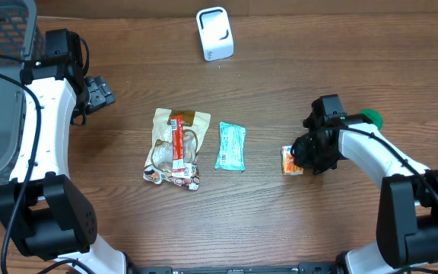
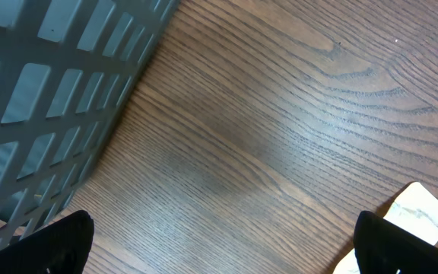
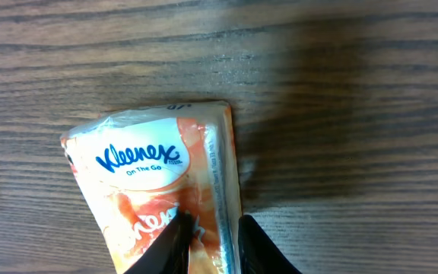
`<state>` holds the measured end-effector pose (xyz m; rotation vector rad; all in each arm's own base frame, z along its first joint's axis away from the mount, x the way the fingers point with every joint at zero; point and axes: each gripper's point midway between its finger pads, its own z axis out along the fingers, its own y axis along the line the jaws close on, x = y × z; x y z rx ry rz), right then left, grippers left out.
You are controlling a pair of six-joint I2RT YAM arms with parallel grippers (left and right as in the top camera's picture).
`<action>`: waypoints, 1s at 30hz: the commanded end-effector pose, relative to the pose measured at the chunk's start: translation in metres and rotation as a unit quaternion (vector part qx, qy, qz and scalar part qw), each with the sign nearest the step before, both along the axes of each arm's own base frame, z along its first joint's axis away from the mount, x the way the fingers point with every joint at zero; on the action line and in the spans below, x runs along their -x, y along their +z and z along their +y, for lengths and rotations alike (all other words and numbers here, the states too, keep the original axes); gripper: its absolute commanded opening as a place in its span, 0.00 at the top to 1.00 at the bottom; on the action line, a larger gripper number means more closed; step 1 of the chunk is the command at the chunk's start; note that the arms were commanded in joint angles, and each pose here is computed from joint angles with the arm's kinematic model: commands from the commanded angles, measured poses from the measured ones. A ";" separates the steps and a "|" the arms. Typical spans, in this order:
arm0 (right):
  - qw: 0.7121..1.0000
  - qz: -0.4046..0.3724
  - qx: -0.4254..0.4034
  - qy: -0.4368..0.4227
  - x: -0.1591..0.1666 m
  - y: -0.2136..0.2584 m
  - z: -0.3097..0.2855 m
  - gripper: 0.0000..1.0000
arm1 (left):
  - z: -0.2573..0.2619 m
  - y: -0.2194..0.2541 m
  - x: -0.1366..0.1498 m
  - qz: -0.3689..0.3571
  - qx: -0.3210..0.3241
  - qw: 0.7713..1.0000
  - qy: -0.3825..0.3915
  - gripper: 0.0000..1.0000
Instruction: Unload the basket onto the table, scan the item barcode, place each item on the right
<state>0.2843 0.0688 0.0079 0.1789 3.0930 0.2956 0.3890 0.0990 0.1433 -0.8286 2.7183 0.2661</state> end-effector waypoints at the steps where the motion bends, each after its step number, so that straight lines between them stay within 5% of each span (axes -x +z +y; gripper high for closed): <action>1: 1.000 0.000 0.018 -0.010 0.009 -0.014 -0.007 0.77 | 0.003 0.015 -0.003 -0.016 -0.011 1.000 -0.010 0.00; 5: 1.000 0.002 0.004 -0.014 0.014 -0.021 -0.003 0.96 | 0.003 0.015 -0.003 -0.016 -0.011 1.000 -0.010 0.00; 9: 0.999 0.001 -0.047 -0.001 0.011 -0.012 0.015 0.96 | 0.003 0.015 -0.003 -0.016 -0.011 1.000 -0.010 0.00; 14: 0.973 -0.031 -0.221 0.053 -0.001 0.030 0.066 0.96 | 0.003 0.015 -0.003 -0.016 -0.011 1.000 -0.010 0.00; 17: 0.932 -0.053 -0.351 0.074 -0.004 0.068 0.093 0.96 | 0.003 0.015 -0.003 -0.016 -0.011 1.000 -0.010 0.00; 24: 0.779 -0.111 -0.607 0.114 0.001 0.164 0.102 0.96 | 0.003 0.015 -0.003 -0.016 -0.011 1.000 -0.010 0.00; 26: 0.758 -0.120 -0.632 0.104 -0.002 0.176 0.094 0.96 | 0.003 0.015 -0.003 -0.016 -0.011 1.000 -0.010 0.00; 30: 0.761 -0.126 -0.631 0.079 -0.008 0.176 0.080 0.96 | 0.003 0.015 -0.003 -0.016 -0.011 1.000 -0.010 0.00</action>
